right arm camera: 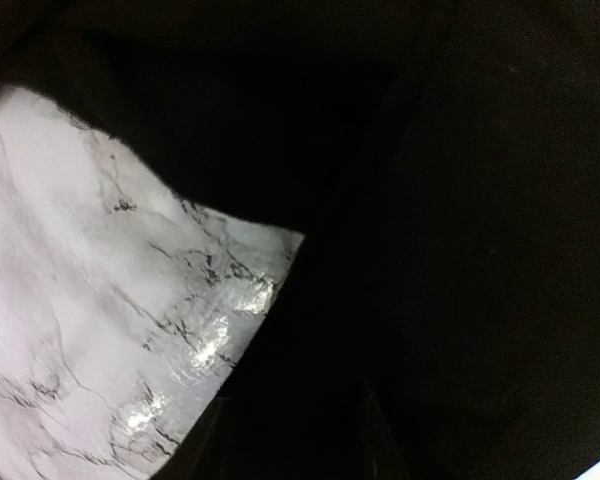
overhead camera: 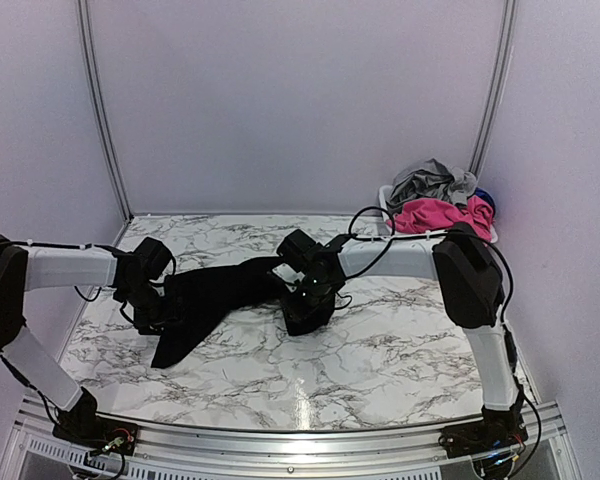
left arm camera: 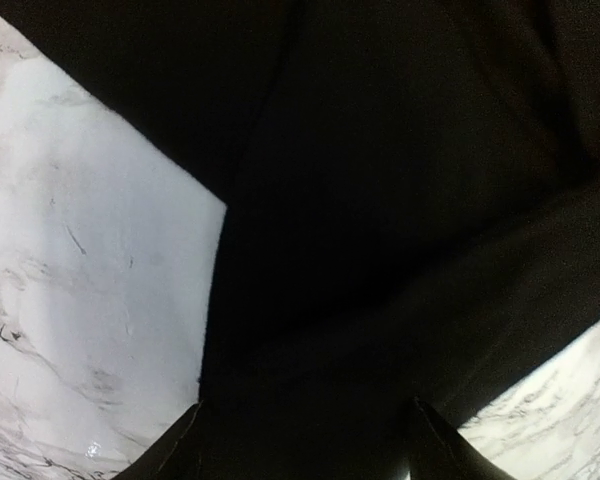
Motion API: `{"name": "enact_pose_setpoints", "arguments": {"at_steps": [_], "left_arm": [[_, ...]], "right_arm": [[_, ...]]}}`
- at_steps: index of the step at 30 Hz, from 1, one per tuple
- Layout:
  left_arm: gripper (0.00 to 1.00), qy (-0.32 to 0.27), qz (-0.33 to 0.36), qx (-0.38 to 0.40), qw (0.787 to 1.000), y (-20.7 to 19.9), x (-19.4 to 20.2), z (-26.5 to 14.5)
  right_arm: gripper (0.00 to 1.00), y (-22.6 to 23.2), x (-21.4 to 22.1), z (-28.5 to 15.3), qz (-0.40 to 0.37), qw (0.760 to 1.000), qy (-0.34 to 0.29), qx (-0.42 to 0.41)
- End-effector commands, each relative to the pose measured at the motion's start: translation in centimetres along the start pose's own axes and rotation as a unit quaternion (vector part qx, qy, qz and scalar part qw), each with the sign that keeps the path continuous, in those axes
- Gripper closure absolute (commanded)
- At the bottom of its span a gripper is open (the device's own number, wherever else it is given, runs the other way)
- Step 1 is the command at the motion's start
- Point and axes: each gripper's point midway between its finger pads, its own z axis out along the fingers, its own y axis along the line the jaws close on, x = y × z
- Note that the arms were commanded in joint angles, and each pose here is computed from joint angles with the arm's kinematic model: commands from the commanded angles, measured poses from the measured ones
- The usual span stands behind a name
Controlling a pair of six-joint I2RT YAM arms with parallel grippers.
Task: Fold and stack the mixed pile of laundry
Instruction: Pick up the crumpled T-shirt from the center of the board.
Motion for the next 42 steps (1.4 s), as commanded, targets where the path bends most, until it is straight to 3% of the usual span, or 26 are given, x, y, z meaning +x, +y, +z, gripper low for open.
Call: {"name": "enact_pose_setpoints", "arguments": {"at_steps": [1,6,13,22,30,35,42], "left_arm": [[0.34,-0.01,-0.004,-0.042,0.999,0.9,-1.4,0.9],[0.5,-0.022,0.009,-0.053,0.998,0.7,-2.7,1.1],[1.0,-0.054,0.018,-0.057,0.997,1.0,-4.8,-1.1],[1.0,-0.171,0.009,-0.025,0.985,0.8,-12.7,-10.9],[1.0,-0.306,0.032,0.017,0.951,-2.1,-18.6,-22.6],[1.0,-0.397,0.041,0.022,0.917,-3.1,-20.6,-30.4],[1.0,-0.502,0.02,0.023,0.864,-2.7,-20.7,-40.2]], "right_arm": [[0.71,-1.3,6.4,1.9,0.003,0.995,0.09,0.032],[0.99,-1.7,5.7,-0.6,0.012,0.998,0.056,0.039],[1.0,-3.2,1.3,-6.6,0.039,0.998,-0.023,0.032],[1.0,-12.2,-4.0,-19.2,0.11,0.977,-0.173,0.056],[1.0,-18.5,-8.7,-32.1,0.148,0.932,-0.32,0.087],[1.0,-18.9,-11.7,-40.7,0.126,0.895,-0.412,0.115],[1.0,-16.7,-11.5,-53.1,0.085,0.827,-0.541,0.122]]}}
